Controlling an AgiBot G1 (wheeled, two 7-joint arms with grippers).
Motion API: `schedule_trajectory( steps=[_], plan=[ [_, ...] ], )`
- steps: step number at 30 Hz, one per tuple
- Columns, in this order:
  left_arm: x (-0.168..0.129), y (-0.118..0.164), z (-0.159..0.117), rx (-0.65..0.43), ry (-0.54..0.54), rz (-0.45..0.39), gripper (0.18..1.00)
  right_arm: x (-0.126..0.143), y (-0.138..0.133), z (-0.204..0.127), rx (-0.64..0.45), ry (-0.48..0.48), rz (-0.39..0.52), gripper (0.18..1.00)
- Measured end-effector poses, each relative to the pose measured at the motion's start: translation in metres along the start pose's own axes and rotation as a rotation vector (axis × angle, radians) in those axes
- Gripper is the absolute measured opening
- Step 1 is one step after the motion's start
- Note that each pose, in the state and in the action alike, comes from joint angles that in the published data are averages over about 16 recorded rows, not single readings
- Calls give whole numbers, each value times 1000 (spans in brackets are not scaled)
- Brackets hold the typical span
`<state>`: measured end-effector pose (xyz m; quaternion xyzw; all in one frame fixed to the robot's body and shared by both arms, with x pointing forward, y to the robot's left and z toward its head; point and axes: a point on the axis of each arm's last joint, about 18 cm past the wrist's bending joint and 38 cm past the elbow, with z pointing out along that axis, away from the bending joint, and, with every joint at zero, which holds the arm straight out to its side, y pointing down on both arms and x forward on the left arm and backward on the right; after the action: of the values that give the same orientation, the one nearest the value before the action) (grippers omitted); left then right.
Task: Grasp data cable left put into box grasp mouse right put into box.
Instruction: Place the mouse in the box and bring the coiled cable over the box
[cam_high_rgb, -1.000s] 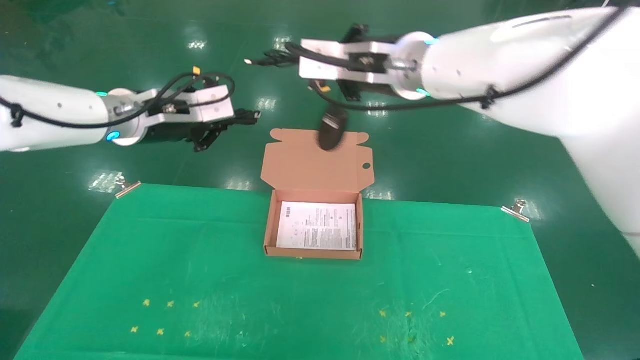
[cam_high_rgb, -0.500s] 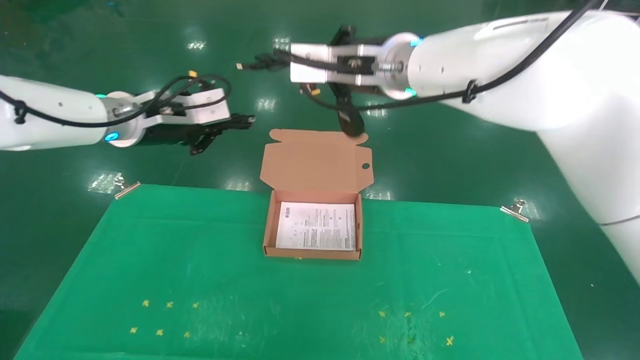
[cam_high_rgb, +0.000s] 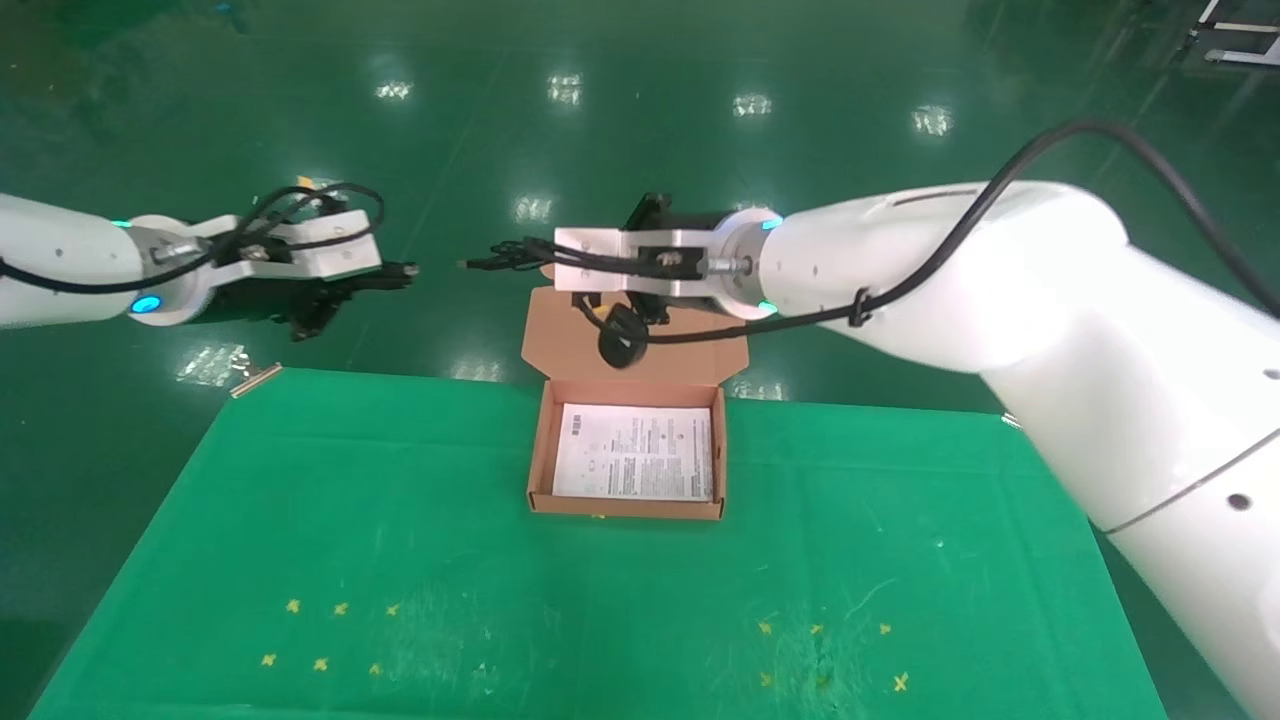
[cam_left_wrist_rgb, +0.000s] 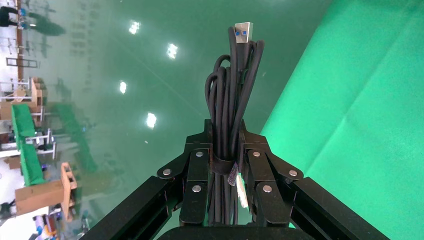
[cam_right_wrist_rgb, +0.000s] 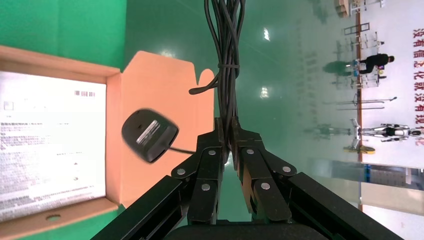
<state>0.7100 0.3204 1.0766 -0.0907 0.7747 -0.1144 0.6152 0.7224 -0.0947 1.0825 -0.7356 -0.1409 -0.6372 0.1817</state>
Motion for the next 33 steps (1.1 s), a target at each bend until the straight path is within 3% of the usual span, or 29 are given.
schedule_trajectory(
  steps=[14, 33],
  plan=[
    [3, 2, -5, -28, -15, -11, 266, -65, -6, 24, 44, -110, 67, 202],
    [4, 2, -6, -30, -17, -11, 265, -118, 35, 40, -56, -178, 357, 202]
  ],
)
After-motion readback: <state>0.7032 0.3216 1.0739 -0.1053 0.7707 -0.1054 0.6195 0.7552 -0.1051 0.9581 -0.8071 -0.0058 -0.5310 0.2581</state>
